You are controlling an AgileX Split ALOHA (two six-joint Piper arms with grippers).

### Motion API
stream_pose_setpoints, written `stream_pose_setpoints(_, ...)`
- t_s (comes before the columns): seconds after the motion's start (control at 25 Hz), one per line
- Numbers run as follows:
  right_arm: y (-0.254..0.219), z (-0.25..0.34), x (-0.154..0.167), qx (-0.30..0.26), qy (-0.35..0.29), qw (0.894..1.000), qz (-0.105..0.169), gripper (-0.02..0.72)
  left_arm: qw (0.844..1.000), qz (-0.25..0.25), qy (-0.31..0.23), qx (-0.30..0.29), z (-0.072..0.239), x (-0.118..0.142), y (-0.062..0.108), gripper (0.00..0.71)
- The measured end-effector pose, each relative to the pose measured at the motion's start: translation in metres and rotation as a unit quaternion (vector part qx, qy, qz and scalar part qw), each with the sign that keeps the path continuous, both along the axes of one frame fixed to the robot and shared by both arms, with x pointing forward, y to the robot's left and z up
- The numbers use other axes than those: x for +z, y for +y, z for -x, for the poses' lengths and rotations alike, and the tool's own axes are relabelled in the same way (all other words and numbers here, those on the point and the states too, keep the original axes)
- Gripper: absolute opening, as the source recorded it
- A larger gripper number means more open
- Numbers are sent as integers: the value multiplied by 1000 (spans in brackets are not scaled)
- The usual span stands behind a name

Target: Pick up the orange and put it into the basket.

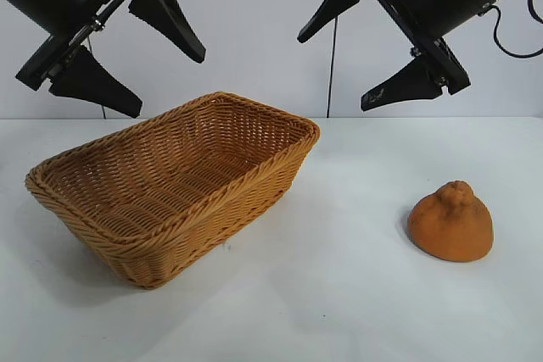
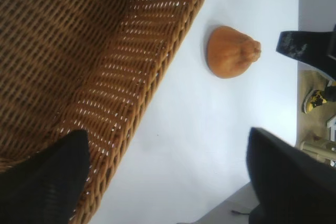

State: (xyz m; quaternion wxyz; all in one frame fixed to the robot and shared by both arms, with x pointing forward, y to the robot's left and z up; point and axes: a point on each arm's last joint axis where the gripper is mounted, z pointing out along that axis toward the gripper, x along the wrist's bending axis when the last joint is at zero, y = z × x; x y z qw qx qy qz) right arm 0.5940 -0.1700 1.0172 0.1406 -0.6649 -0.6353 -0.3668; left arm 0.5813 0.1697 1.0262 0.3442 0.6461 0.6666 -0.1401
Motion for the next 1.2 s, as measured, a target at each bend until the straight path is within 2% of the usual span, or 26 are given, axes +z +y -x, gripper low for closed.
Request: stream_pose_setpoints(1.2,0,0,0,-1,1,1000,0,652,1000,2,4,7,-1,0,4,583)
